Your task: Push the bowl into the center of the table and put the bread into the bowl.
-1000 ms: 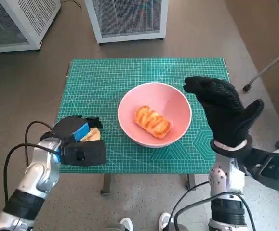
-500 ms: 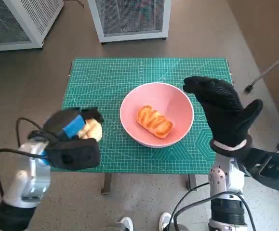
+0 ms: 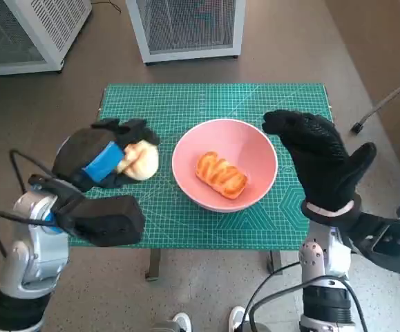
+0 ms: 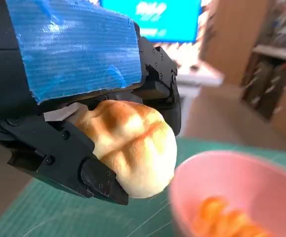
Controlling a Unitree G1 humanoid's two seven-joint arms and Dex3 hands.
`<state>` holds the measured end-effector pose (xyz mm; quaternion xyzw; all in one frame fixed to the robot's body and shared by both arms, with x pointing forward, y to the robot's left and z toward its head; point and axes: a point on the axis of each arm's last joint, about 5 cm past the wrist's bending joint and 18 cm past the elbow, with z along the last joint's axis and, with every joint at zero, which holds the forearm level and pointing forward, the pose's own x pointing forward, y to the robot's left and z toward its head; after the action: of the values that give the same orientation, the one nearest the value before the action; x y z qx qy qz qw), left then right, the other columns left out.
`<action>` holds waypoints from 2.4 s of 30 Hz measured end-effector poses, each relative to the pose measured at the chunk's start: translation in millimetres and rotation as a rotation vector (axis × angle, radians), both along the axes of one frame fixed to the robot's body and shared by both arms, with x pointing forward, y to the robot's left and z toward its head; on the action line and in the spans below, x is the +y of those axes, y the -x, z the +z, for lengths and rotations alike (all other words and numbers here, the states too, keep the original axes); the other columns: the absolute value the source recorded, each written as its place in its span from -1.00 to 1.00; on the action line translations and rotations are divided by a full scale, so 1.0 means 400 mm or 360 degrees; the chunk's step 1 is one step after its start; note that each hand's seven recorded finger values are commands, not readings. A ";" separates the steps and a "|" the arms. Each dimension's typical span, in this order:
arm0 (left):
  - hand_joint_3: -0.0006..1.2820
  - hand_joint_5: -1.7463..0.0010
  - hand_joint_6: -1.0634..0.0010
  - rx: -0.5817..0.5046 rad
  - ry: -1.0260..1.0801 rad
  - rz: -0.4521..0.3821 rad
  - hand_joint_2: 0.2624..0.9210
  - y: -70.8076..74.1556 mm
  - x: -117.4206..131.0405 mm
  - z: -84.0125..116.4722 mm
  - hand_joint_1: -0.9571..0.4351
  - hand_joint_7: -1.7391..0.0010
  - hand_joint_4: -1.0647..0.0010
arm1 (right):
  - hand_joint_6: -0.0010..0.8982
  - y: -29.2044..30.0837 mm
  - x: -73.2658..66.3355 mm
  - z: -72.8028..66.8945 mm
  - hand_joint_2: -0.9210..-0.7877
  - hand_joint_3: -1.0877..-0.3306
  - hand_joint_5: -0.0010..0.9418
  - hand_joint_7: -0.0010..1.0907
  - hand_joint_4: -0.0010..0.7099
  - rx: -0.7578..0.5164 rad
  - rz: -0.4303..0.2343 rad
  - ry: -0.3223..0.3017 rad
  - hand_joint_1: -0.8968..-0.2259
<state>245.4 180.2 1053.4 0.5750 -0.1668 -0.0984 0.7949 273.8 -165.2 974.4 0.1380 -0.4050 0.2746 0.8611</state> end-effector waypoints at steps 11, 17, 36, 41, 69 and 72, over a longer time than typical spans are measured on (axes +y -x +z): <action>-0.96 -0.21 -0.24 -0.0161 0.0012 -0.0299 0.97 -0.030 -0.108 0.036 0.38 -0.32 -0.47 | -0.91 0.000 -0.001 0.001 -0.73 0.73 -0.99 0.26 -0.21 -0.0003 -0.0009 0.0022 0.43; -0.96 -0.22 -0.18 -0.0162 0.0032 -0.0402 0.99 -0.067 -0.157 0.024 0.38 -0.33 -0.49 | -0.92 0.000 -0.005 0.002 -0.61 0.69 -0.99 0.27 -0.21 -0.0008 -0.0018 0.0029 0.44; -0.72 0.52 0.46 0.0108 0.0046 -0.0444 0.82 -0.136 -0.224 -0.060 0.34 0.27 0.31 | -0.87 0.002 -0.014 0.004 -0.97 0.82 -0.99 0.17 -0.19 -0.0048 -0.0064 0.0057 0.39; -0.82 0.92 0.59 0.0162 0.0041 -0.0421 0.83 -0.136 -0.224 -0.068 0.02 0.56 0.56 | -0.86 0.001 -0.015 0.001 -1.00 0.85 -0.99 0.15 -0.19 -0.0045 -0.0070 0.0053 0.38; -0.86 1.00 0.74 0.0184 0.0655 -0.0469 1.00 -0.130 -0.114 -0.140 -0.27 0.74 0.87 | -0.76 -0.001 -0.005 -0.004 -1.00 0.88 -1.00 0.02 -0.22 -0.0019 -0.0134 -0.0015 0.35; -0.82 1.00 0.72 0.0179 0.0783 -0.0487 1.00 -0.121 -0.091 -0.138 -0.27 0.74 0.87 | -0.76 -0.001 -0.006 -0.004 -1.00 0.88 -1.00 0.01 -0.23 -0.0016 -0.0157 -0.0014 0.34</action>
<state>293.7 143.7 998.1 0.3269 -0.2261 -0.2054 0.8943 274.4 -167.5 973.0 0.1202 -0.4170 0.2307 0.8709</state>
